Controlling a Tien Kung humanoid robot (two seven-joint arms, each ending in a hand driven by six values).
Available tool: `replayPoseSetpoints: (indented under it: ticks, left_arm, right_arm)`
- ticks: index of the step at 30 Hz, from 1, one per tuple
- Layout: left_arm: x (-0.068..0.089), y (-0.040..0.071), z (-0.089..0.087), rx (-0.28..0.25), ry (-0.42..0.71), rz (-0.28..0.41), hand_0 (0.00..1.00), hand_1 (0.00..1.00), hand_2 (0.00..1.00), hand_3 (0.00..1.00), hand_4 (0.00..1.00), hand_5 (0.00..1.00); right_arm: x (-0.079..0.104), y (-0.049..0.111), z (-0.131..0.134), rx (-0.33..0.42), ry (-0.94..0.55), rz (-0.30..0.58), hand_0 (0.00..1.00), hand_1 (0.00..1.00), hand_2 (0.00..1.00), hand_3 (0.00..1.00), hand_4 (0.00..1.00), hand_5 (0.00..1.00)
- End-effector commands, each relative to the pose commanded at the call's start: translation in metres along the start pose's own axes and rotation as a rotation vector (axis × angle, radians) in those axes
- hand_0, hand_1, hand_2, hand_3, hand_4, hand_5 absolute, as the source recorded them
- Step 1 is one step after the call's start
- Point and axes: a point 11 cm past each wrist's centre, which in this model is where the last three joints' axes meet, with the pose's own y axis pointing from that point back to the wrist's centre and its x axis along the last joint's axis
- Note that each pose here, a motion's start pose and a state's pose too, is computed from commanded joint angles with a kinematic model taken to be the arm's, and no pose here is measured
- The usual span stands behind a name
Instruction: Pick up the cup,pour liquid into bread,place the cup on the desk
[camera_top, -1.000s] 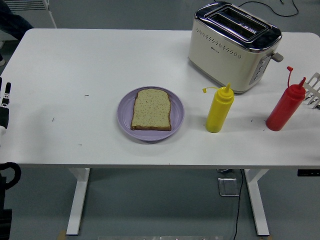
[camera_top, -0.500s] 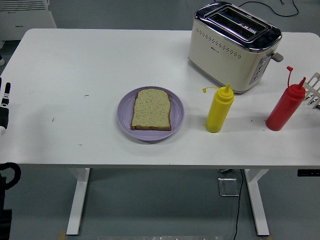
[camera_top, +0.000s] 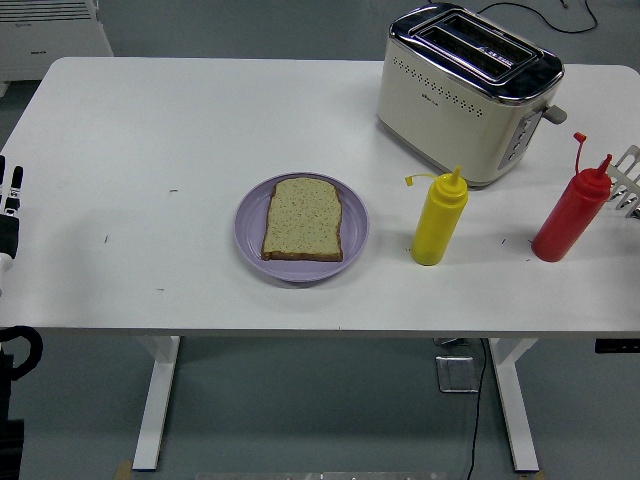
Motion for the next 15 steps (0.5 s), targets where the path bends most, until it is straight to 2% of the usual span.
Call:
replayPoseSetpoints:
  ticks: [12, 13, 15]
  left_arm:
    - [0.0001, 0.0009, -0.0023, 0.007, -0.002, -0.001, 0.789, 0.754, 0.749, 0.685, 0.565, 0.998]
    - [-0.0001, 0.0008, -0.0024, 0.008, -0.002, -0.002, 0.79, 0.754, 0.749, 0.685, 0.564, 0.998]
    - [-0.0007, 0.0005, -0.002, 0.006, -0.002, -0.003, 0.79, 0.754, 0.749, 0.685, 0.564, 0.998]
  right_arm:
    - [0.0022, 0.001, 0.0007, -0.008, -0.005, 0.006, 0.781, 0.718, 0.751, 0.78, 0.651, 0.721]
    - [0.0021, 0.0009, 0.0006, -0.007, -0.006, 0.006, 0.779, 0.716, 0.748, 0.778, 0.639, 0.754]
    - [0.0018, 0.0008, 0.0, -0.006, -0.007, 0.005, 0.779, 0.716, 0.748, 0.778, 0.639, 0.754]
